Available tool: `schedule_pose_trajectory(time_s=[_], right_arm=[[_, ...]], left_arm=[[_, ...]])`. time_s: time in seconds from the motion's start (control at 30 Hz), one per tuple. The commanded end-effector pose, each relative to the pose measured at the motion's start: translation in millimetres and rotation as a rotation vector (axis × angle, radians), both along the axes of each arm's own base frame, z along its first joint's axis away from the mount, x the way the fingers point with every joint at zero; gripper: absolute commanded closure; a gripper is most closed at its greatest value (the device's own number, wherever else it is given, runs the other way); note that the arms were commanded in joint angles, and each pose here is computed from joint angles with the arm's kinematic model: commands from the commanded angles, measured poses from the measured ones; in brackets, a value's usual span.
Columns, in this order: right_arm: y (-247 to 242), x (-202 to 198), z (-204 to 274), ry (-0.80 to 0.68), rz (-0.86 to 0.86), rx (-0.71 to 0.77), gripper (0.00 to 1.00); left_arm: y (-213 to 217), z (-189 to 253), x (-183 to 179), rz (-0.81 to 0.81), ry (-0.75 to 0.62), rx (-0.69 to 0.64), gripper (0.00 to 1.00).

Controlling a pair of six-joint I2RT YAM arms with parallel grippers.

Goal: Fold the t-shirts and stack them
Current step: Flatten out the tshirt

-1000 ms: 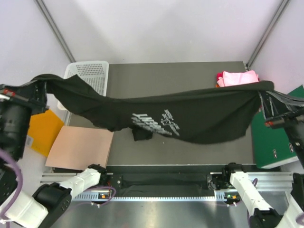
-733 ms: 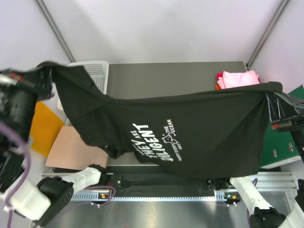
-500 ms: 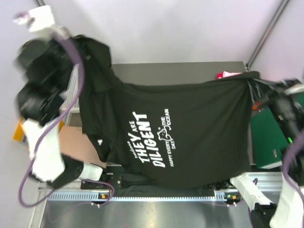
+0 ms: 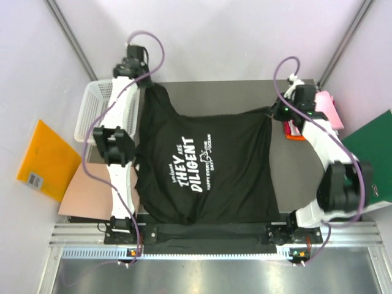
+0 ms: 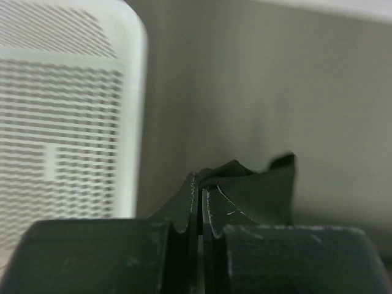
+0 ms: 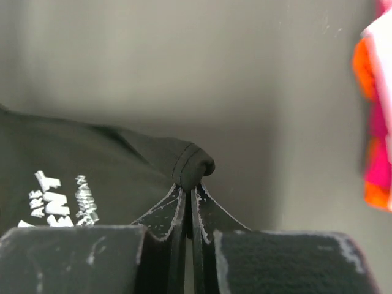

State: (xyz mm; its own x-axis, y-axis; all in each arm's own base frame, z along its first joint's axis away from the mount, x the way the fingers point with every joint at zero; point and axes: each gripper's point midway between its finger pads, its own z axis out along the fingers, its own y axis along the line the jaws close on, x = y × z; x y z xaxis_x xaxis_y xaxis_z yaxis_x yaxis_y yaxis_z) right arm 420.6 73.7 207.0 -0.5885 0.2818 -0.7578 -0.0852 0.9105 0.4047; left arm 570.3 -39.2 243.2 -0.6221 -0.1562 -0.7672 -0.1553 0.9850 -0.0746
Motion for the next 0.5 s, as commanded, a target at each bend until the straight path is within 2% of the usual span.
schedule_pose_trajectory(time_s=[0.0, 0.03, 0.07, 0.1, 0.23, 0.33, 0.37, 0.47], right_arm=[[8, 79, -34, -0.023, 0.037, 0.045, 1.0], [8, 88, -42, -0.006, 0.031, 0.054, 1.0], [8, 104, -30, -0.025, 0.03, 0.072, 1.0], [8, 115, -52, 0.022, 0.029, 0.079, 1.0], [6, 150, -34, -0.013, 0.018, 0.077, 1.0], [4, 158, -34, -0.012, -0.002, 0.078, 1.0], [-14, 161, -34, -0.009, -0.038, 0.083, 1.0], [-18, 161, -35, -0.001, -0.053, 0.093, 1.0]], left_arm=[[-24, -13, 27, -0.024, -0.034, -0.101, 1.0], [-28, -17, 32, -0.026, -0.041, -0.13, 1.0], [-32, -25, 35, -0.033, -0.03, -0.148, 1.0], [-34, -25, 37, -0.03, -0.035, -0.159, 1.0], [-34, 2, 48, -0.005, -0.132, -0.188, 1.0], [-24, 29, 53, 0.032, -0.208, -0.2, 1.0], [-21, 35, 53, 0.04, -0.222, -0.21, 1.0], [-18, 37, 51, 0.043, -0.221, -0.213, 1.0]])
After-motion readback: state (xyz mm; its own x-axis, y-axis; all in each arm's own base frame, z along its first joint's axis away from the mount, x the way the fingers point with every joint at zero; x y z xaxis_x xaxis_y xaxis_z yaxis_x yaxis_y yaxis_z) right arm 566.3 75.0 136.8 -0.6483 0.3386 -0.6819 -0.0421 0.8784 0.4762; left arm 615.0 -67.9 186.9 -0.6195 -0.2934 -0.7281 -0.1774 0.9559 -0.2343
